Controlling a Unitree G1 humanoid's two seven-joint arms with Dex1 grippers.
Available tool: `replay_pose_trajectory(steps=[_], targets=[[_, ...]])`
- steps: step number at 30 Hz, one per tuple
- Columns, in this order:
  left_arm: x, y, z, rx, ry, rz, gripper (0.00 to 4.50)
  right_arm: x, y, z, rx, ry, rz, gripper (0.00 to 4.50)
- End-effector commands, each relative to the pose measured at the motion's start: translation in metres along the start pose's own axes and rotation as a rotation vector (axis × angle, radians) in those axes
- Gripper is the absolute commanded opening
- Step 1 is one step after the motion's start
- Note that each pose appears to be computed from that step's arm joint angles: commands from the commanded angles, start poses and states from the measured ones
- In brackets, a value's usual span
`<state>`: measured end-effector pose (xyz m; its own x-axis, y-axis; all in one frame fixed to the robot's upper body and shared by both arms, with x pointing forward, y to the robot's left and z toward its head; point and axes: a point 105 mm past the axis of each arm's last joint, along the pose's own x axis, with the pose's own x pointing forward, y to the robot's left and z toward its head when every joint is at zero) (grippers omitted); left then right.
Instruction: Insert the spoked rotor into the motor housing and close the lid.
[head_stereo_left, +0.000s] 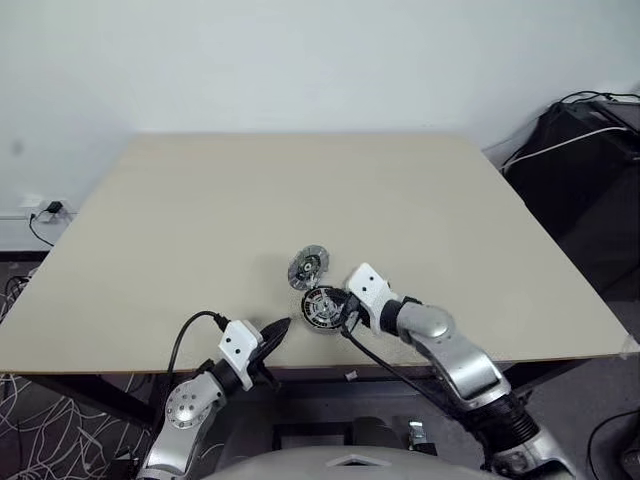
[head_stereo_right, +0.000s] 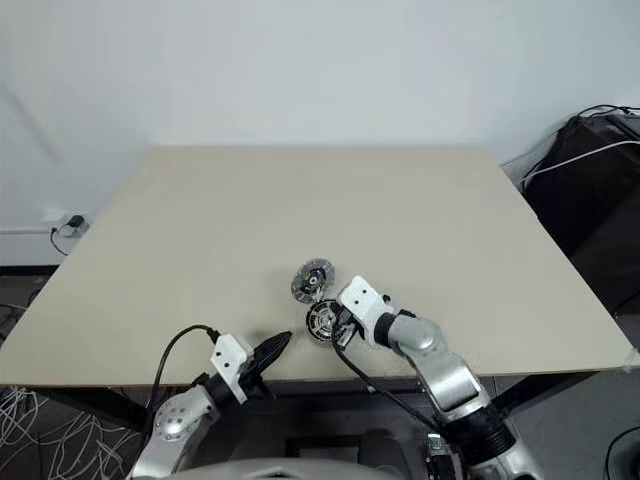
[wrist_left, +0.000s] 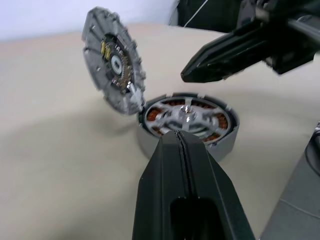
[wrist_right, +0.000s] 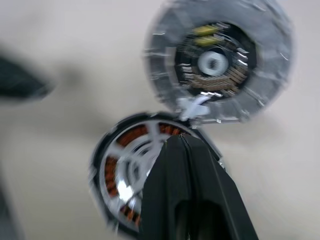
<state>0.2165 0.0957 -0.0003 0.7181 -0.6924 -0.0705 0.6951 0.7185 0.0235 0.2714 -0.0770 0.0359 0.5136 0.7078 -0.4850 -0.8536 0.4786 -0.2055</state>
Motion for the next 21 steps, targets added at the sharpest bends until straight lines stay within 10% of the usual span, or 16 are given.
replay_pose_trajectory(steps=[1,10,21], targets=[[0.003,0.002,0.006,0.0,-0.03,-0.002,0.0,-0.005,0.003,0.013,-0.104,0.008,0.08,0.91],[0.006,0.001,0.003,-0.013,-0.027,-0.002,0.0,-0.014,0.005,0.003,-0.319,0.162,0.254,3.85],[0.009,-0.001,0.0,-0.021,-0.02,0.002,0.0,-0.001,-0.005,-0.005,-0.494,0.304,0.343,3.85]])
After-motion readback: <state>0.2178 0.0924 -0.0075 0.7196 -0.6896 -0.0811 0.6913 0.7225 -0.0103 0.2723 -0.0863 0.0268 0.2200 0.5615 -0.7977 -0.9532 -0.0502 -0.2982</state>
